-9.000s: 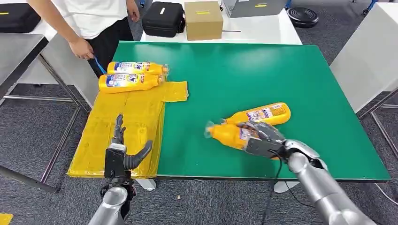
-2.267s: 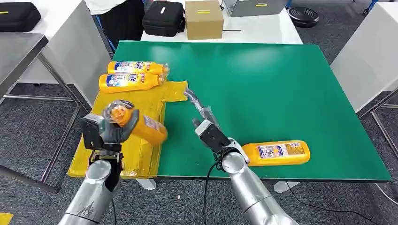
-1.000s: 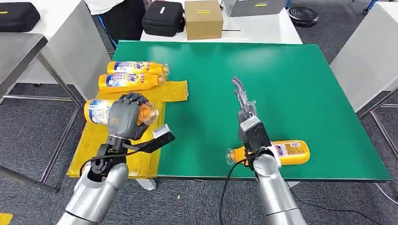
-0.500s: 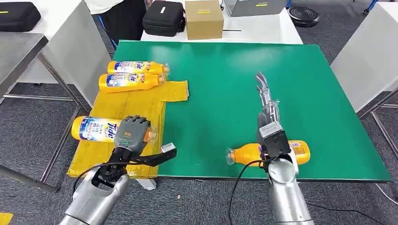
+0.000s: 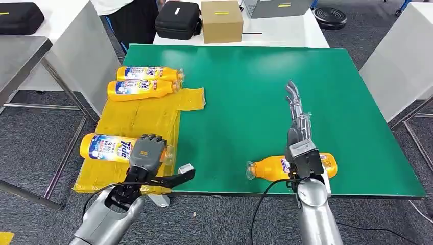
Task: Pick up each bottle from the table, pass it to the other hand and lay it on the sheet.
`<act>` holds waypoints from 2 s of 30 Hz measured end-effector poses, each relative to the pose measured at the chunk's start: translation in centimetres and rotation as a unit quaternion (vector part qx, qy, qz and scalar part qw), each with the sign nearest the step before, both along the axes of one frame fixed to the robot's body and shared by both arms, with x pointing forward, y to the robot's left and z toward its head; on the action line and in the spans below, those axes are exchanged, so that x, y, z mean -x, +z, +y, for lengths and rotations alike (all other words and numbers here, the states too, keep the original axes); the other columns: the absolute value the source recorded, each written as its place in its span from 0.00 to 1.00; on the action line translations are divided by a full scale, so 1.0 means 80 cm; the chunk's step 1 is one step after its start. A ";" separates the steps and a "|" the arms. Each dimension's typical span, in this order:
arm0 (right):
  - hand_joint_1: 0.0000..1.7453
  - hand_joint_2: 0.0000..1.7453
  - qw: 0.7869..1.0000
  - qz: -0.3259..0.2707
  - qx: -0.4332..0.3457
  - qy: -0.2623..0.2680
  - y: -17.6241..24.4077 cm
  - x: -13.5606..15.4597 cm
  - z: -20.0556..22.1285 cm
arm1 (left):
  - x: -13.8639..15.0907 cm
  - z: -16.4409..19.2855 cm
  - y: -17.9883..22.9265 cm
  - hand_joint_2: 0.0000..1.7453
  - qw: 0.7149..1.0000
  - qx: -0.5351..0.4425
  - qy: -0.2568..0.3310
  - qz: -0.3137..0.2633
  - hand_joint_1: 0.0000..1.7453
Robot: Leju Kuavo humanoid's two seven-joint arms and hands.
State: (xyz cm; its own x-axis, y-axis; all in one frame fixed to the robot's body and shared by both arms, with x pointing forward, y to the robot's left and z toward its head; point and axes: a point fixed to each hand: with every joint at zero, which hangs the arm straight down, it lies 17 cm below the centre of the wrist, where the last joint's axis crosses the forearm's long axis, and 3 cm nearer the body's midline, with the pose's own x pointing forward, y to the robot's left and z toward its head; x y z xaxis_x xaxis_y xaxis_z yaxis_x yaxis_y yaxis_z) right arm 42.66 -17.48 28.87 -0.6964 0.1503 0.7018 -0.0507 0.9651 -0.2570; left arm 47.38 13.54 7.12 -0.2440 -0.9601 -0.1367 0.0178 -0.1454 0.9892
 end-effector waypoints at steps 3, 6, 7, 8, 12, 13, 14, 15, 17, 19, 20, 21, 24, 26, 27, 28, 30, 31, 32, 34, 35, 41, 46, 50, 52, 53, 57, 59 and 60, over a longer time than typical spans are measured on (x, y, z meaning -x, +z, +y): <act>0.00 0.00 1.000 0.001 0.001 0.000 -0.001 0.001 -0.001 | 0.002 0.002 -0.014 1.00 1.000 -0.005 0.001 0.012 1.00; 0.00 0.00 1.000 0.003 0.001 0.001 -0.003 0.002 0.000 | 0.006 -0.002 -0.032 1.00 0.999 -0.008 -0.006 0.031 1.00; 0.00 0.00 1.000 0.003 0.002 0.002 -0.003 0.002 0.000 | 0.008 -0.004 -0.039 1.00 0.999 -0.008 -0.010 0.040 1.00; 0.00 0.00 1.000 0.003 0.002 0.002 -0.003 0.002 0.000 | 0.010 -0.006 -0.050 1.00 0.998 -0.007 -0.016 0.053 1.00; 0.00 0.00 1.000 0.004 0.002 0.003 -0.004 0.002 0.001 | 0.010 -0.012 -0.074 1.00 0.995 0.010 -0.029 0.090 1.00; 0.00 0.00 1.000 0.004 0.001 0.003 -0.004 0.002 0.001 | 0.008 -0.012 -0.079 1.00 0.994 0.020 -0.031 0.099 1.00; 0.00 0.00 1.000 0.005 0.002 0.003 -0.005 0.002 0.001 | 0.005 -0.012 -0.082 1.00 0.994 0.030 -0.029 0.106 1.00; 0.00 0.00 1.000 0.005 0.002 0.003 -0.006 0.002 0.001 | 0.002 -0.012 -0.084 1.00 0.993 0.039 -0.026 0.110 1.00; 0.00 0.00 1.000 0.005 0.003 0.004 -0.007 0.002 0.002 | -0.005 -0.011 -0.084 1.00 0.992 0.052 -0.021 0.114 1.00; 0.00 0.00 1.000 0.007 0.004 0.004 -0.008 0.002 0.002 | -0.010 -0.010 -0.085 1.00 0.991 0.058 -0.016 0.117 1.00; 0.00 0.00 1.000 0.007 0.005 0.004 -0.009 0.001 0.002 | -0.012 -0.010 -0.086 1.00 0.991 0.059 -0.015 0.119 1.00; 0.00 0.00 1.000 0.008 0.005 0.003 -0.009 0.001 0.001 | -0.013 -0.010 -0.086 1.00 0.991 0.059 -0.014 0.121 1.00; 0.00 0.00 1.000 0.009 0.005 0.002 -0.011 0.000 0.000 | -0.016 -0.009 -0.088 1.00 0.990 0.060 -0.011 0.125 1.00; 0.00 0.00 1.000 0.009 0.004 0.001 -0.011 0.000 -0.001 | -0.017 -0.009 -0.089 1.00 0.990 0.060 -0.010 0.126 1.00; 0.00 0.00 1.000 0.009 0.004 0.001 -0.011 0.000 -0.001 | -0.017 -0.010 -0.089 1.00 0.990 0.061 -0.010 0.127 1.00; 0.00 0.00 1.000 0.009 0.004 0.001 -0.011 0.000 -0.001 | -0.017 -0.009 -0.089 1.00 0.990 0.060 -0.009 0.128 1.00; 0.00 0.00 1.000 0.010 0.004 0.001 -0.011 0.000 -0.001 | -0.017 -0.010 -0.090 1.00 0.990 0.060 -0.009 0.129 1.00; 0.00 0.00 1.000 0.010 0.004 0.001 -0.011 0.000 -0.001 | -0.017 -0.010 -0.091 1.00 0.990 0.060 -0.009 0.130 1.00; 0.00 0.00 1.000 0.010 0.005 0.001 -0.012 0.000 -0.001 | -0.017 -0.010 -0.091 1.00 0.990 0.061 -0.009 0.130 1.00; 0.00 0.00 1.000 0.011 0.005 0.001 -0.013 -0.001 -0.001 | -0.020 -0.011 -0.087 1.00 0.990 0.069 -0.009 0.126 1.00; 0.00 0.00 1.000 0.012 0.005 0.001 -0.014 -0.001 -0.001 | -0.022 -0.010 -0.086 1.00 0.989 0.074 -0.008 0.124 1.00; 0.00 0.00 1.000 0.019 0.005 -0.003 -0.020 -0.004 -0.005 | -0.034 -0.003 -0.071 1.00 0.991 0.096 0.005 0.097 1.00; 0.00 0.00 1.000 0.025 0.007 0.000 -0.025 -0.010 -0.005 | -0.044 0.006 -0.059 1.00 0.991 0.108 0.020 0.076 0.00; 0.00 0.00 0.999 0.033 0.008 0.004 -0.031 -0.014 -0.002 | -0.045 0.010 -0.059 1.00 0.992 0.103 0.027 0.070 0.00; 0.00 0.00 0.999 0.036 0.007 0.006 -0.033 -0.014 -0.001 | -0.047 0.011 -0.056 1.00 0.993 0.099 0.030 0.062 0.00; 0.00 0.00 0.999 0.038 0.006 0.007 -0.035 -0.015 -0.001 | -0.048 0.012 -0.053 1.00 0.993 0.096 0.031 0.058 0.00; 0.00 0.00 0.999 0.044 0.005 0.011 -0.040 -0.016 0.001 | -0.049 0.013 -0.051 1.00 0.995 0.086 0.030 0.050 0.00; 0.00 0.00 0.999 0.046 0.001 0.014 -0.042 -0.016 0.001 | -0.049 0.013 -0.051 1.00 0.995 0.082 0.030 0.049 0.00; 0.00 0.00 0.999 0.048 0.000 0.016 -0.043 -0.016 0.001 | -0.049 0.013 -0.051 1.00 0.995 0.082 0.030 0.049 0.00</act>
State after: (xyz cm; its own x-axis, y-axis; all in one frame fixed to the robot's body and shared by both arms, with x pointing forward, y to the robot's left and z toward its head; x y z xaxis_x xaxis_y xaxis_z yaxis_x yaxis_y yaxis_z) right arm 43.93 -17.36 25.40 -0.6310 0.1292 0.7650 -0.1059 0.9625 -0.2499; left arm 51.31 14.54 3.07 -0.1901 -0.9808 0.0444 0.1191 0.0219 0.9926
